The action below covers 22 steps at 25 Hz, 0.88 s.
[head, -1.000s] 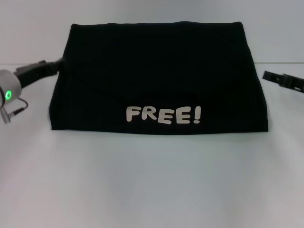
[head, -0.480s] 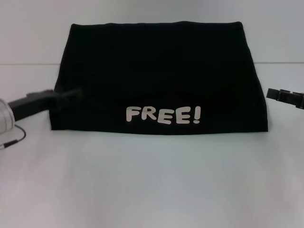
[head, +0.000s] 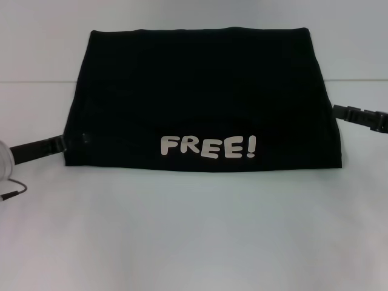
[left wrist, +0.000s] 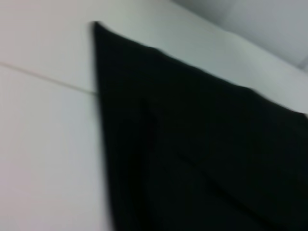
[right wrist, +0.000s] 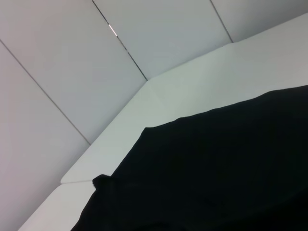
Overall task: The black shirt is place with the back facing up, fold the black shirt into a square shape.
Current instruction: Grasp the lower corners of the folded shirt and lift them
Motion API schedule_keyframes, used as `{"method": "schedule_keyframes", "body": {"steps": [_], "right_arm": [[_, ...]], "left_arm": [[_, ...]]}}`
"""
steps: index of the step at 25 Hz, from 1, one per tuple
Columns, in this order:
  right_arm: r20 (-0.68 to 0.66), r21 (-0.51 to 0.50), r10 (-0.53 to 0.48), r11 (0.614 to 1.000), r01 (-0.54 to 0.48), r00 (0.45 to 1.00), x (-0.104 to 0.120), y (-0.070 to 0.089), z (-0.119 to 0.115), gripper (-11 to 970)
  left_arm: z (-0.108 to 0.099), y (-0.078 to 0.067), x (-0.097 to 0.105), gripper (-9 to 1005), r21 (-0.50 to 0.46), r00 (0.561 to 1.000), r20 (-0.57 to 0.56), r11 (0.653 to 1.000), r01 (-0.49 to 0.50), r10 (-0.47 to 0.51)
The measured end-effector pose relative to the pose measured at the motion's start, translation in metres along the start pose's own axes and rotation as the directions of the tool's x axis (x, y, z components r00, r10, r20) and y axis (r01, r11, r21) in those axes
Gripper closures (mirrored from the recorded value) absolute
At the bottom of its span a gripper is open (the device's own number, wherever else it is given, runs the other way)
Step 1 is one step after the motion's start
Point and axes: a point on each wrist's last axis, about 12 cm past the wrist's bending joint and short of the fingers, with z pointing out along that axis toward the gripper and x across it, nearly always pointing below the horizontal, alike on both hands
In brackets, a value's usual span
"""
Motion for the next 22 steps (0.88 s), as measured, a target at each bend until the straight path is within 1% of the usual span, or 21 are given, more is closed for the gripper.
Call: {"method": "schedule_keyframes", "body": {"steps": [1,5,16,22], "right_arm": [[0.001,0.003,-0.001,1.0,0.001,1.0,-0.0006,-0.0001,0.0007,334],[0.004,0.013,0.001,1.0,-0.001,1.0,-0.0009,-0.0008,0.0022,334],[0.007,0.031,0.004,1.0,-0.004,1.0,-0.0007,-0.0029,0.0026,334],[0.006,0.032,0.002,0.999,-0.003,1.0,0.0002,-0.0032,0.0023,335]], "left_arm": [[0.0017,0.0034,0.0015,287,-0.036,1.0,-0.003,0.999,0.0,0.0],[0.0034,0.005,0.0039,288,-0.055,1.0,-0.008,0.998,-0.005,0.005],[0.0056,-0.0021,0.0073,288,-0.01,0.997,-0.047,0.998,-0.06,0.06],[0.006,-0.0016,0.0071,287,-0.018,0.994,-0.055,0.995,-0.093,0.092]]}}
